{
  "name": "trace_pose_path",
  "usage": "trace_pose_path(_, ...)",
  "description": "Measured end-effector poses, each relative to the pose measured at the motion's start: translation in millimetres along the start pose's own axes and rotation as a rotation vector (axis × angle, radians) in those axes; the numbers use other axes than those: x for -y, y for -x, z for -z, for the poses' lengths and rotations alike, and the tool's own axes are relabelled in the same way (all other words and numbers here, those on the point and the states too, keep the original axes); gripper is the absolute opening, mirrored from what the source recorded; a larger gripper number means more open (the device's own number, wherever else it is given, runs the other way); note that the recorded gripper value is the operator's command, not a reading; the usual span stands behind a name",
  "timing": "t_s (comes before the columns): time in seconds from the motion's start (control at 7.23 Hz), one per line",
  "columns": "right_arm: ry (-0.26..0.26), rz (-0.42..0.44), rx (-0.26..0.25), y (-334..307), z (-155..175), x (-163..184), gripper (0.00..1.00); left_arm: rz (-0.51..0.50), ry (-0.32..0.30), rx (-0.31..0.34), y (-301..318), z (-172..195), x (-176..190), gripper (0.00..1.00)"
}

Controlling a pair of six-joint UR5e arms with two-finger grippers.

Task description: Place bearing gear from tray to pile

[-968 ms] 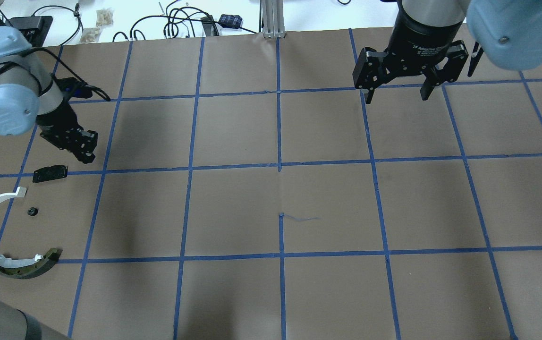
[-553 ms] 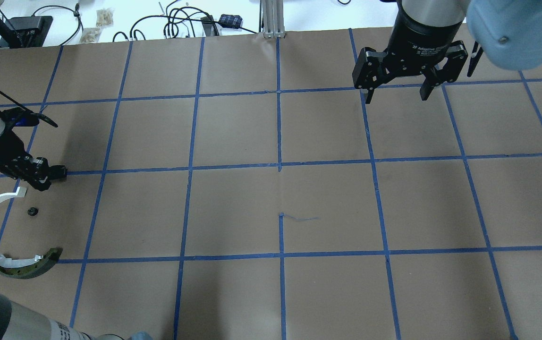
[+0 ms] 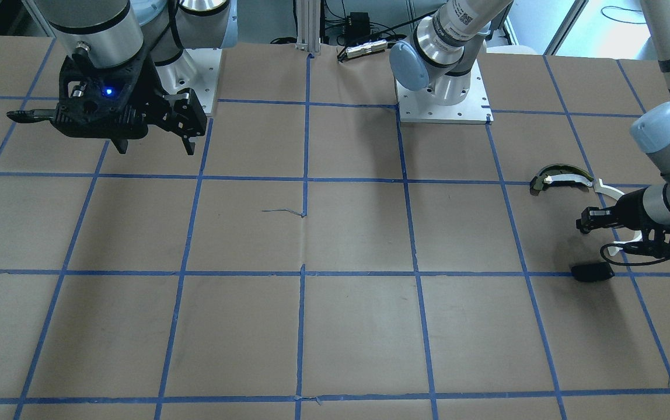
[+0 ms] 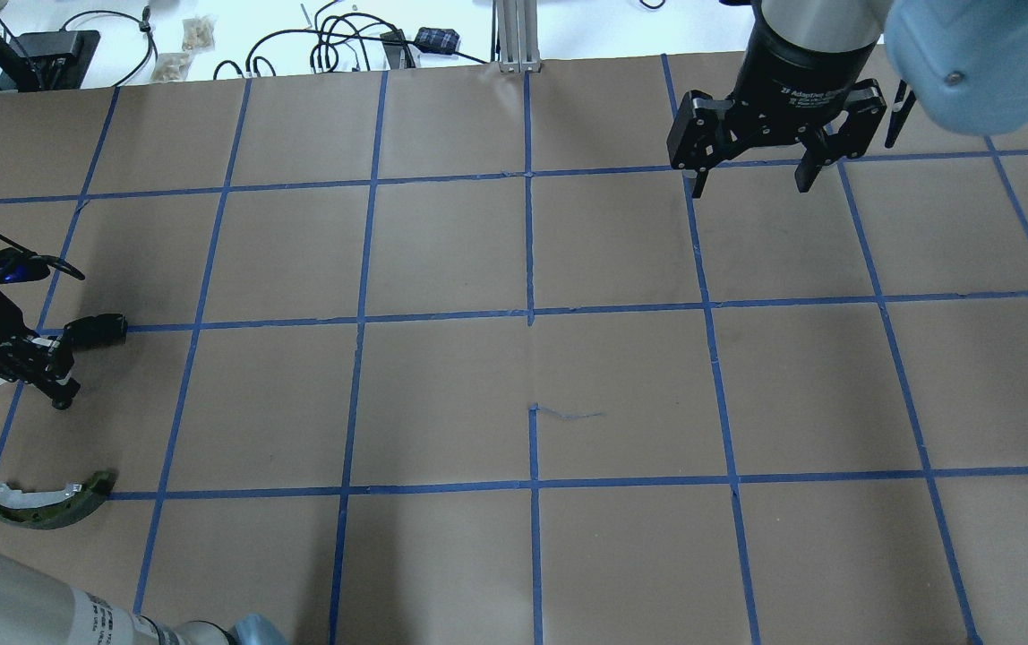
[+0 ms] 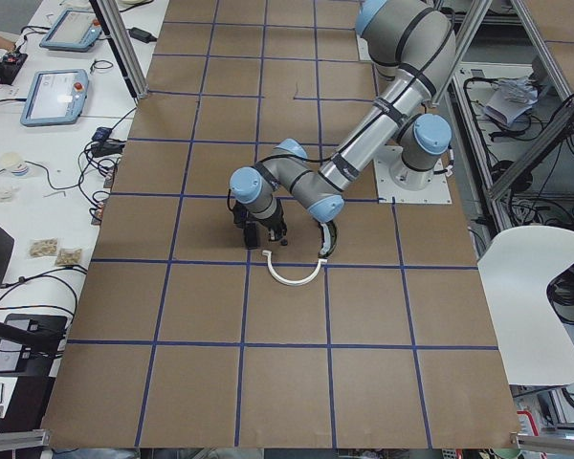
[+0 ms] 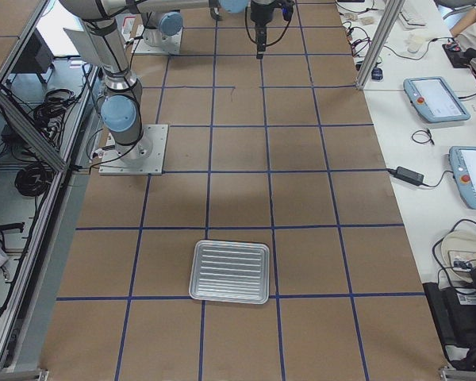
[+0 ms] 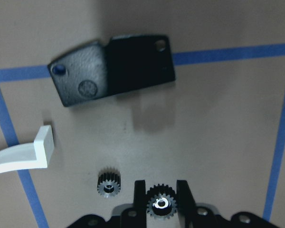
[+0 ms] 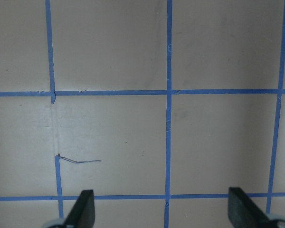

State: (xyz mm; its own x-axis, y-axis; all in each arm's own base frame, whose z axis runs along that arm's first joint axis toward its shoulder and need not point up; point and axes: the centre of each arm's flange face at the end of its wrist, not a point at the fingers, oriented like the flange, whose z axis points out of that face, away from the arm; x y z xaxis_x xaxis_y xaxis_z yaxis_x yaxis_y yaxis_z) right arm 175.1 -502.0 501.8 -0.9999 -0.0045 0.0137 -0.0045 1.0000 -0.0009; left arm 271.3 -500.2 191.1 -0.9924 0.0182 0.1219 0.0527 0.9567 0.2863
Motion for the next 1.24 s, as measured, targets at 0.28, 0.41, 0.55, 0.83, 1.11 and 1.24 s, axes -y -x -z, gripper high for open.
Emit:
trace_pose_path(0.28, 0.000, 0.000, 0.000, 0.0, 0.1, -0.1, 1.00, 0.010, 0.018, 0.008, 6.1, -4.6, -1.9, 0.00)
trace_pose_path(0.41, -0.001, 0.000, 0.000, 0.0, 0.3, -0.2, 1.00, 0.012, 0.022, 0.008, 7.1, -6.6, -1.3, 0.07)
trace_pose_path(0.55, -0.001, -0.001, 0.000, 0.0, 0.4, -0.3, 1.00, 0.014, 0.025, 0.006, 7.3, -9.0, 0.1, 0.38)
trace_pose_path(0.83, 0.000, -0.009, 0.001, 0.1, -0.1, -0.4, 1.00, 0.013, 0.028, 0.005, 6.7, -11.6, 2.9, 0.87)
trace_pose_path(1.11, 0.002, -0.012, 0.001, 0.1, -0.7, -0.1, 1.00, 0.020, 0.021, 0.013, 6.9, -6.9, 4.5, 0.97)
trace_pose_path(1.24, 0.002, -0.012, 0.001, 0.2, -1.0, 0.0, 1.00, 0.044, 0.013, 0.022, 3.9, 0.7, 4.2, 0.99)
